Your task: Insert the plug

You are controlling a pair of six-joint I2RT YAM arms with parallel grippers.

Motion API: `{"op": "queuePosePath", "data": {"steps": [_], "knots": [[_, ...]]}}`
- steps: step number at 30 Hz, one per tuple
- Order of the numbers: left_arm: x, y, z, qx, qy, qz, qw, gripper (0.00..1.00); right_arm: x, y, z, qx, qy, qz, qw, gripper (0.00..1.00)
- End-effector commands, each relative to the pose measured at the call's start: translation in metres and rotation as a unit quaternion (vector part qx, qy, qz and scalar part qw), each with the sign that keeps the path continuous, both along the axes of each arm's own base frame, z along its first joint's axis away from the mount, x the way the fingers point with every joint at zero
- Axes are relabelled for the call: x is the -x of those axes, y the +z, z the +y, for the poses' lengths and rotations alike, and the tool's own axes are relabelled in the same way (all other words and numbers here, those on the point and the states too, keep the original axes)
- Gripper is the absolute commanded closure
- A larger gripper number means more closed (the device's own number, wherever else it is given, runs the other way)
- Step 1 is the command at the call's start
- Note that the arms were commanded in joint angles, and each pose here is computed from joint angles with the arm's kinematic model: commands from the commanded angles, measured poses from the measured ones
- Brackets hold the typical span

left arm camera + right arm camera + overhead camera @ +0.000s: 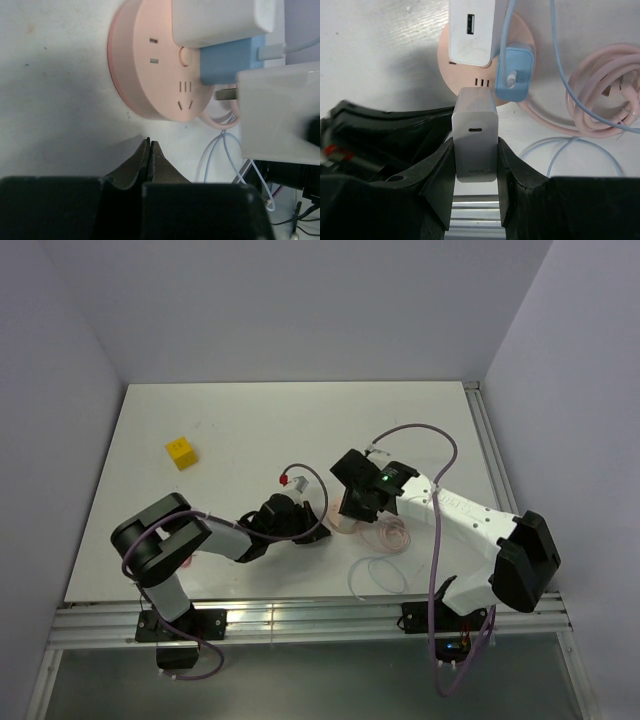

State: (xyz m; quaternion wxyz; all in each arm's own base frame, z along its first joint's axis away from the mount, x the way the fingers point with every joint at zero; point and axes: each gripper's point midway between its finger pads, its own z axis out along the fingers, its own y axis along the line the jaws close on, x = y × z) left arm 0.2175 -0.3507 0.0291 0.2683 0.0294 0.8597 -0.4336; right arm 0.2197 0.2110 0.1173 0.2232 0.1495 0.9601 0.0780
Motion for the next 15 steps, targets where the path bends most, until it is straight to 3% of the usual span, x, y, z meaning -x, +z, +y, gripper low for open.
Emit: {"op": "queuePosePath", "data": {"steps": [1,8,15], "knots": [[-0.010,0.025,0.011,-0.001,0.033,-0.041,0.999,0.99,-0.010,0.006,0.009,-0.010,-0.018,-0.015,1.000,1.00],[-0.022,0.028,0.046,-0.048,0.121,-0.042,0.991,1.00,-0.013,-0.001,0.014,0.004,-0.040,0.001,0.999,1.00],[-0.020,0.051,0.065,-0.033,0.154,-0.058,0.986,0.99,-0.019,-0.010,0.013,0.028,-0.058,0.005,0.998,1.00]]}}
